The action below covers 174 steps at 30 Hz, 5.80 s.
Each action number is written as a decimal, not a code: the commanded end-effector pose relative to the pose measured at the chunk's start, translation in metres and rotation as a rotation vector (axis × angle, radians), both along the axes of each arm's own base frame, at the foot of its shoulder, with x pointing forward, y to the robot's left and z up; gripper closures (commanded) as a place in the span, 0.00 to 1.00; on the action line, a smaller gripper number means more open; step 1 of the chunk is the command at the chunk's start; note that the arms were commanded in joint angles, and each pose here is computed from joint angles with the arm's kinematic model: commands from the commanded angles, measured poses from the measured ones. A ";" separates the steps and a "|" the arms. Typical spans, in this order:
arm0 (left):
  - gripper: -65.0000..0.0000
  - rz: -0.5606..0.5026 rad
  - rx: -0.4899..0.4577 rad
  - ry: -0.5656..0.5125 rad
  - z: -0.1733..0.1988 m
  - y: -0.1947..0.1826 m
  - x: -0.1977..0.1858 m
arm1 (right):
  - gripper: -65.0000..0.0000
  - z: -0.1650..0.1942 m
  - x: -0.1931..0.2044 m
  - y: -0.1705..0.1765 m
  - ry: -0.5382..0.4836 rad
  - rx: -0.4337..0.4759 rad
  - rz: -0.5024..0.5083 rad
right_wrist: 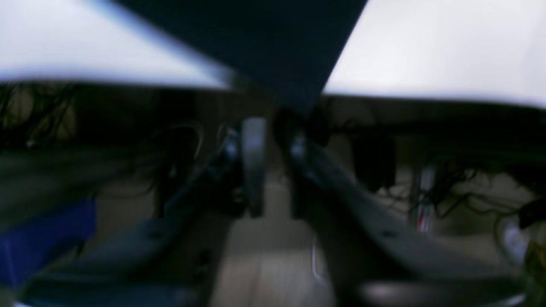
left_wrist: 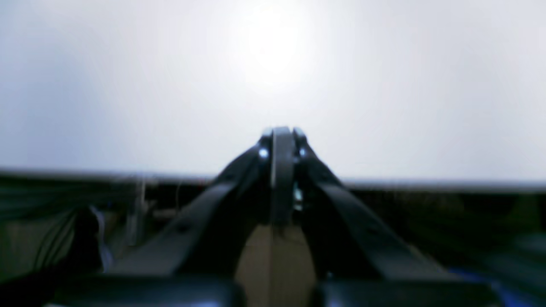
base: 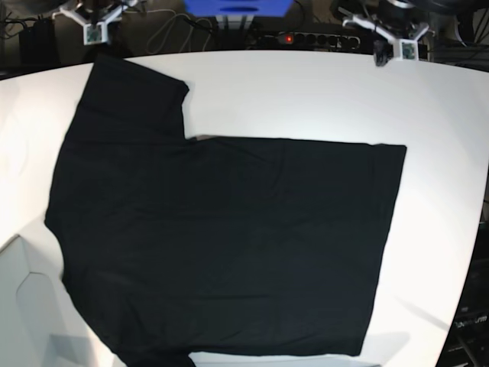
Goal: Fold the T-shirt properly
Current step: 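Move both grippers from rest toward the shirt's collar-edge corners, then lower both grippers and pinch the shirt's collar-edge corners, then pull both held corners back to straighten the shirt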
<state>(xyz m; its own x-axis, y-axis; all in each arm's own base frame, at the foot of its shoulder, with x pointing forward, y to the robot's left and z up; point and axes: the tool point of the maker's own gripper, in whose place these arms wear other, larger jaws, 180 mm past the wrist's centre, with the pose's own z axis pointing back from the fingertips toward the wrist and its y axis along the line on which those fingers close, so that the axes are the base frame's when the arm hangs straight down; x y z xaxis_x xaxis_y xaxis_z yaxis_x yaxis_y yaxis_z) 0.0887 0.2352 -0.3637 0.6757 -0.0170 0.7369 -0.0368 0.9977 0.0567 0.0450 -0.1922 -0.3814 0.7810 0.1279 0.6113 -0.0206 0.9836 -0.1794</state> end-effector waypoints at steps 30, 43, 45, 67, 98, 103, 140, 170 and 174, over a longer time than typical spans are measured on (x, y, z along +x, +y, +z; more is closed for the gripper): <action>0.43 0.356 0.044 -0.313 -0.011 0.104 0.139 | 0.52 0.008 0.058 -0.003 -0.105 -0.009 -0.007; 0.43 0.321 -0.021 -0.280 -0.038 0.080 0.167 | 0.52 0.008 0.058 -0.003 -0.105 -0.009 -0.007; 0.43 0.323 -0.026 -0.285 -0.037 0.079 0.169 | 0.52 0.008 0.060 -0.003 -0.111 -0.009 -0.007; 1.00 0.359 -0.035 -0.207 -0.067 0.084 0.158 | 0.52 0.015 0.070 -0.020 -0.136 -0.058 0.009; 1.00 0.357 -0.016 -0.176 -0.071 0.087 0.136 | 0.41 0.008 0.083 -0.046 -0.091 -0.103 -0.040; 1.00 0.358 -0.017 -0.176 -0.071 0.086 0.136 | 0.41 -0.015 0.087 -0.055 -0.038 -0.101 -0.073; 1.00 0.361 -0.008 -0.147 -0.077 0.088 0.122 | 1.00 -0.019 0.094 -0.053 -0.011 -0.058 0.071; 1.00 0.289 0.025 -0.200 -0.037 0.075 0.103 | 1.00 0.005 0.076 -0.047 -0.021 -0.031 0.139; 1.00 0.315 0.042 -0.239 -0.019 0.082 0.098 | 1.00 0.004 0.072 -0.044 -0.008 -0.023 0.158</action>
<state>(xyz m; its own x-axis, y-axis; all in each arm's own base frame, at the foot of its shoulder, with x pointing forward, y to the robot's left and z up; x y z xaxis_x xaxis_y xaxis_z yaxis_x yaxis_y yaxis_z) 0.1829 0.3145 -0.3923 0.4903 0.1503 0.8585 -0.3610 0.9316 0.0431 0.1153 -0.2372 -0.3852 0.7640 0.2404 0.5987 -0.1505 0.9688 -0.1970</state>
